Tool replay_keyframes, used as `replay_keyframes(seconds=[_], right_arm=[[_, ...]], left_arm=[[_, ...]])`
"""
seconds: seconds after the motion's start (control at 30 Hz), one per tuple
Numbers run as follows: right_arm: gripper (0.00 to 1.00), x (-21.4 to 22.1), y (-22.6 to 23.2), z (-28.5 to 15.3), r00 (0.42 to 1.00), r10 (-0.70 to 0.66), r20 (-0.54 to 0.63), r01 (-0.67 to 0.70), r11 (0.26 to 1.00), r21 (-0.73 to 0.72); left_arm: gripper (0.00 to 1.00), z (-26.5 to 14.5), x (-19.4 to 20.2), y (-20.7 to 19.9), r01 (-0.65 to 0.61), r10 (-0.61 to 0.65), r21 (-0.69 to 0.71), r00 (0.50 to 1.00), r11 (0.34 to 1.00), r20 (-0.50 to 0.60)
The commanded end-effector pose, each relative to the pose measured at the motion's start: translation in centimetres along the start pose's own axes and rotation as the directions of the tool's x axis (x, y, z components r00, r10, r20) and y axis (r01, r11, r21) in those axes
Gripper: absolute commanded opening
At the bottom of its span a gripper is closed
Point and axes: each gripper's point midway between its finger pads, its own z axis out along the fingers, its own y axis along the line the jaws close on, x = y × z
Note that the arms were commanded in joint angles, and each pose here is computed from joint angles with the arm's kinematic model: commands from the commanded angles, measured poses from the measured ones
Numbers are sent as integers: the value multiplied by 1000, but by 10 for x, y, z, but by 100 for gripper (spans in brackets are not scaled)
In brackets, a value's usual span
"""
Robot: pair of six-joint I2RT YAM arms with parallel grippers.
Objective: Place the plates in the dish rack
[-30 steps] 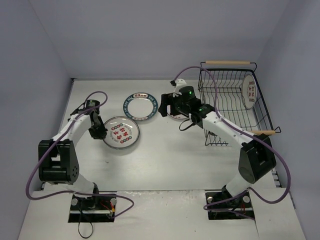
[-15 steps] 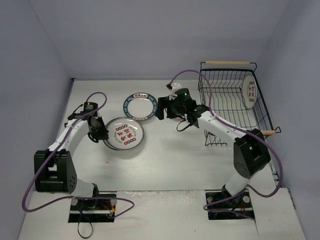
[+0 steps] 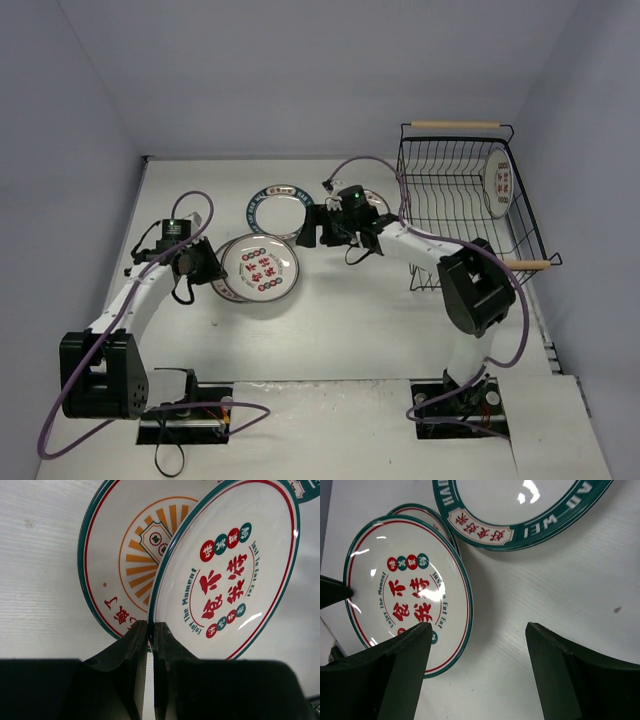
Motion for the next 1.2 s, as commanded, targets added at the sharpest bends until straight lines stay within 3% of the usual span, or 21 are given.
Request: replay_keyframes(seconds=[0.0,0.23,0.43,0.5,0.7,0.77,0.83,0.9,0.93,1.07,1.17], right_arm=[[77,-10,29,10,999,38,12,-35,989,-142],[73,23,30,35,994,71,-78,-87,973,-216],[61,37,39,42,990,66,-124,-99,954,-282],[52,40,38,43,989,64,-131,-99,953,-288],[7,34,41,35,994,24,-110,-54,958,-281],[0,23,44,29,997,-3,-81,-19,962,-274],[0,10,46,17,997,-53,-48,40,968,-249],[0,-9,52,3,996,-92,-10,87,971,-221],[0,-17,53,-2,992,-130,11,129,970,-207],[0,-60,58,-35,966,-236,104,247,963,-110],[0,-106,59,-78,927,-319,198,323,946,10]], left_arm=[[0,2,-13,-21,-15,11,100,999,995,42],[0,6,-13,-24,-16,11,124,999,992,41],[0,8,-15,-26,-13,8,134,999,991,39],[0,8,-14,-27,-12,7,140,999,990,36],[0,8,-14,-28,-12,7,148,999,989,35],[0,6,-15,-28,-16,11,138,999,990,34],[0,4,-17,-26,-24,19,122,999,992,37],[13,0,-20,-26,-28,23,109,999,994,43],[27,-2,-19,-24,-34,30,99,999,995,39],[51,-20,-39,-24,-65,60,46,993,997,100],[60,-35,-51,-19,-89,91,-21,987,996,133]])
